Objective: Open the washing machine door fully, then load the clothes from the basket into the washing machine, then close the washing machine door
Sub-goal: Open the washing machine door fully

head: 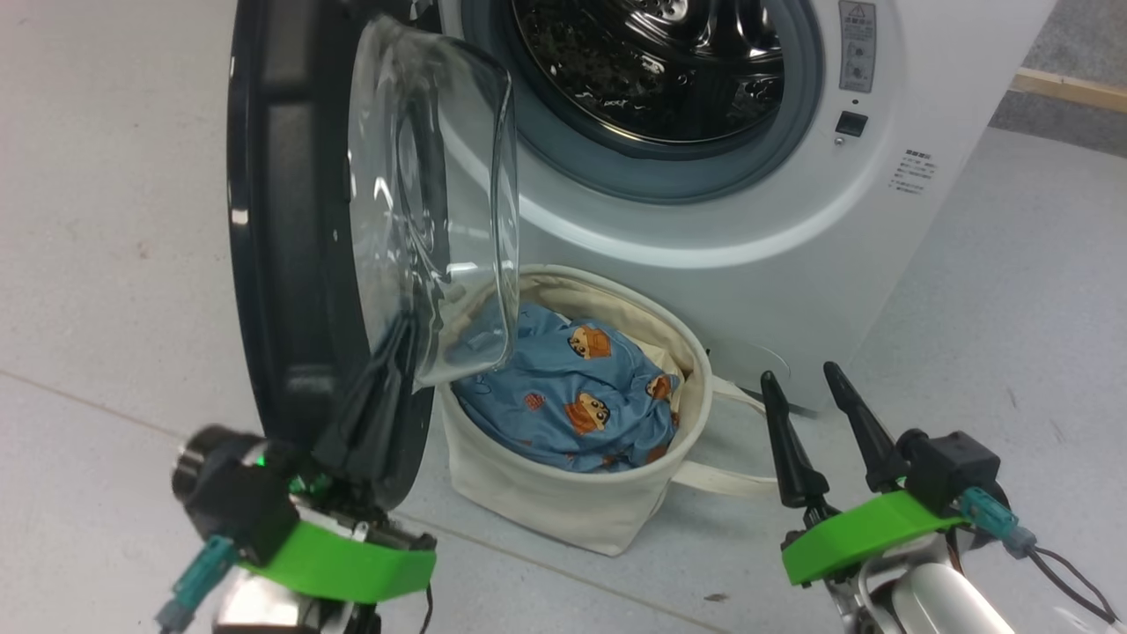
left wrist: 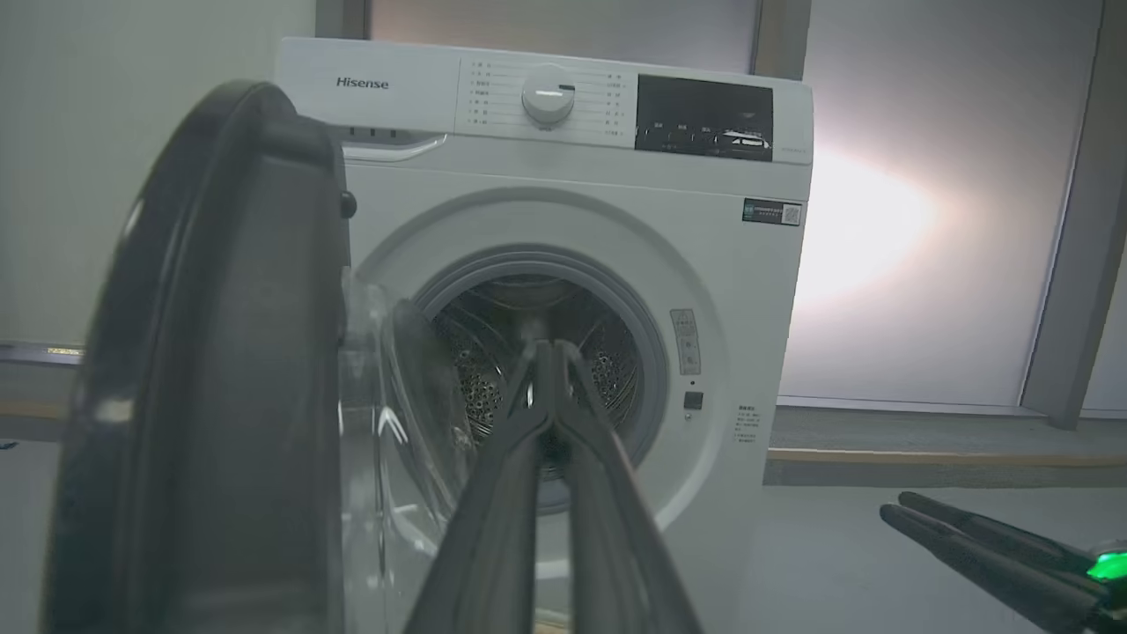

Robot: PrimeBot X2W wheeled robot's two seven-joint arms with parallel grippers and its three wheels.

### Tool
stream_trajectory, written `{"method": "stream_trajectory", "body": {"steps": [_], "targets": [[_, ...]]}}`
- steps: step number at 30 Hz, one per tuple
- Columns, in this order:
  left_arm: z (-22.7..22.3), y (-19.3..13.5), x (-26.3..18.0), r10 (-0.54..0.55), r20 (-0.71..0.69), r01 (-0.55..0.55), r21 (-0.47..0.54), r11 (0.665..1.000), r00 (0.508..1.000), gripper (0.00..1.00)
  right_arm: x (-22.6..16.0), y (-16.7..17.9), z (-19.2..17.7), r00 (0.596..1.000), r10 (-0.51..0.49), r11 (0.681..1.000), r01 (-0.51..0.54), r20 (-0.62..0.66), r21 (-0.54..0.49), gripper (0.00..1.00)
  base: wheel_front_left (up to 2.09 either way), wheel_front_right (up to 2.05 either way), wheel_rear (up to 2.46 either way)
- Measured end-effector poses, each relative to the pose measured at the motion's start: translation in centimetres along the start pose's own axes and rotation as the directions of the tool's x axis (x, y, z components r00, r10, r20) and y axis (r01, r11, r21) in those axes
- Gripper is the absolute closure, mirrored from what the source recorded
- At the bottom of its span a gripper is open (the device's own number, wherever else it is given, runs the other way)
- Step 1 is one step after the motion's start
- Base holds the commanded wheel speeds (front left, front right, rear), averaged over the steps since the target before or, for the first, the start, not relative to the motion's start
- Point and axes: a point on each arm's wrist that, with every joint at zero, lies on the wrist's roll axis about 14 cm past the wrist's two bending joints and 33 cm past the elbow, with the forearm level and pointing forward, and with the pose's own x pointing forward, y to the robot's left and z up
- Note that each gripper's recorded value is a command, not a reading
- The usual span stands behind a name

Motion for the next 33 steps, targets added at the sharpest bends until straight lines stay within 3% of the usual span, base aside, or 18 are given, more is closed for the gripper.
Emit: {"method": "stream_trajectory", "body": {"steps": [6,13,22,33], "targets": [[-5.8,1.5,-2.3,0.068,-0.191,-0.069,-0.001,0.998,0.979,1.0,-0.1,-0.5,-0.3,1.0,-0.013,1.0,0.013,-0.007,0.005,0.0,0.0,0.0,0.0],[-7.9,5.7,-4.4,0.204,-0.268,-0.201,0.038,0.979,0.942,1.0,0.1,-0.4,-0.6,1.0,-0.006,1.0,0.006,-0.013,0.008,0.0,0.0,0.0,0.0],[-7.9,13.8,-6.6,0.414,-0.28,-0.407,0.085,0.909,0.866,1.0,0.3,-0.5,-1.0,1.0,-0.006,1.0,0.006,-0.022,0.017,0.0,0.0,0.0,0.0],[-8.1,21.8,-7.2,0.557,-0.3,-0.546,0.128,0.828,0.775,1.0,-0.7,-2.3,-0.3,0.998,-0.065,0.998,0.065,-0.005,0.007,0.0,0.0,0.0,0.0]]}}
